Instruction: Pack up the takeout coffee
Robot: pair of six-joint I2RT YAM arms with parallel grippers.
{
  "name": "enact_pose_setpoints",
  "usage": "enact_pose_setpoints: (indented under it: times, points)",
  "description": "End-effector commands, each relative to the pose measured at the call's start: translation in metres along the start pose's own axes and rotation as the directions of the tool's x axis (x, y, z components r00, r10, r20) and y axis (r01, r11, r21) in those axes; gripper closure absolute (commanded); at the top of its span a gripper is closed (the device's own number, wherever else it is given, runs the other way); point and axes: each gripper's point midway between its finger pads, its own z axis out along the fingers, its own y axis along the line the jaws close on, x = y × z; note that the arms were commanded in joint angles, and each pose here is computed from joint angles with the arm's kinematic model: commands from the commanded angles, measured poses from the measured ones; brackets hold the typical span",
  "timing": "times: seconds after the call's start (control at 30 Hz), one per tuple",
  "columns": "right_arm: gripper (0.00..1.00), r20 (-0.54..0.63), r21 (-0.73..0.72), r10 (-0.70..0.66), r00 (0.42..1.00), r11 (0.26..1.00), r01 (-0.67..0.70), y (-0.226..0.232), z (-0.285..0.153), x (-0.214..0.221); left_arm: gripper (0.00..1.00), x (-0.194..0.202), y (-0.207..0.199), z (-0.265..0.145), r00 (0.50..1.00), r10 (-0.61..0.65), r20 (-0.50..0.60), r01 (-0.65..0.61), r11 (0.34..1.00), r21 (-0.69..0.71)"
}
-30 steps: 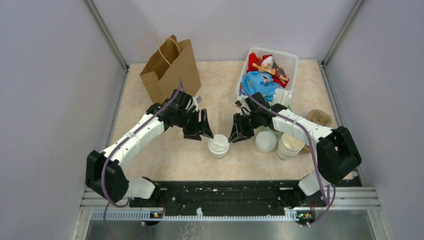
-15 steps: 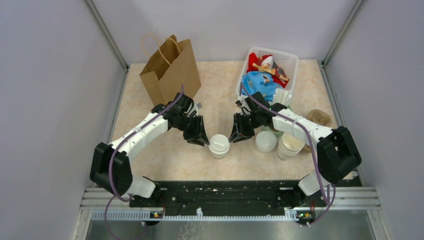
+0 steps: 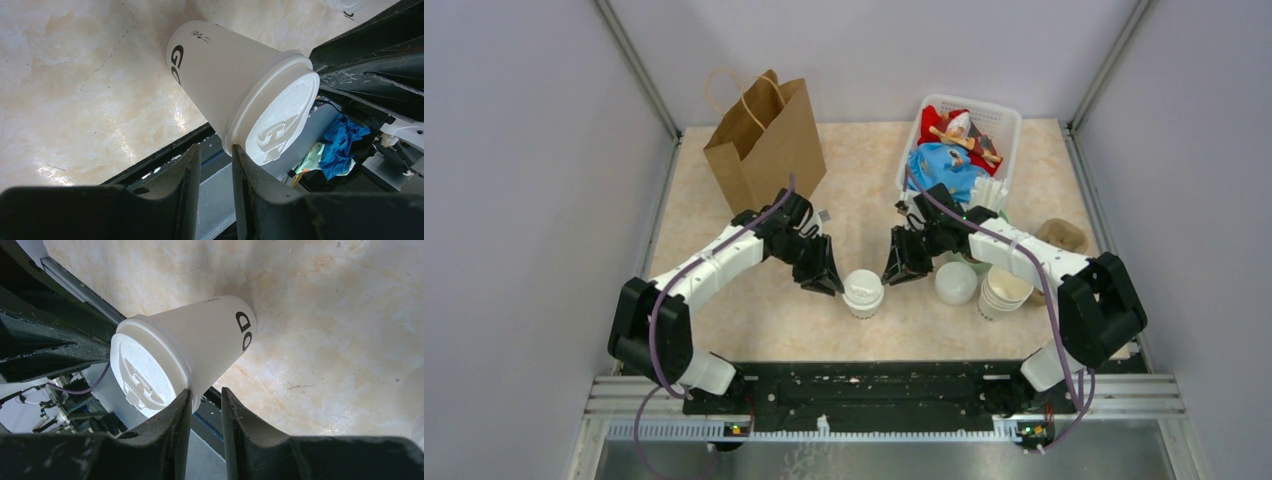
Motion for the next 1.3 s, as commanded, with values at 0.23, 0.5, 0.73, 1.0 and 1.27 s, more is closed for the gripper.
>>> enact_pose_setpoints:
  times: [0.23,0.5,0.73,1.0,1.27]
  points:
    - [0.71,0.027,0.087,0.048,0.998,0.995,-0.051,-0.038,0.024,0.020,0.68,0.030,0.080,0.034,0.997,0.003,-0.075,-0.022,0.967,-0.253]
    - [0.70,0.061,0.059,-0.017,0.998,0.998,0.013,0.000,-0.005,-0.008,0.61,0.005,0.029,0.001,0.998,0.062,-0.002,-0.062,0.986,-0.154]
    - [0.64,0.074,0.012,-0.068,0.995,0.998,0.067,0.038,-0.035,-0.028,0.54,-0.005,-0.002,-0.030,0.992,0.111,0.065,-0.104,0.988,-0.112]
    - [0.42,-0.017,-0.024,-0.090,0.996,0.996,0.090,0.041,-0.032,0.007,0.30,-0.015,-0.047,-0.045,0.971,0.178,0.161,-0.194,0.977,0.086]
    - [0.36,-0.015,-0.067,-0.175,0.984,0.983,0.174,0.033,-0.012,-0.027,0.25,-0.007,-0.049,-0.015,0.987,0.153,0.057,-0.161,0.964,0.211]
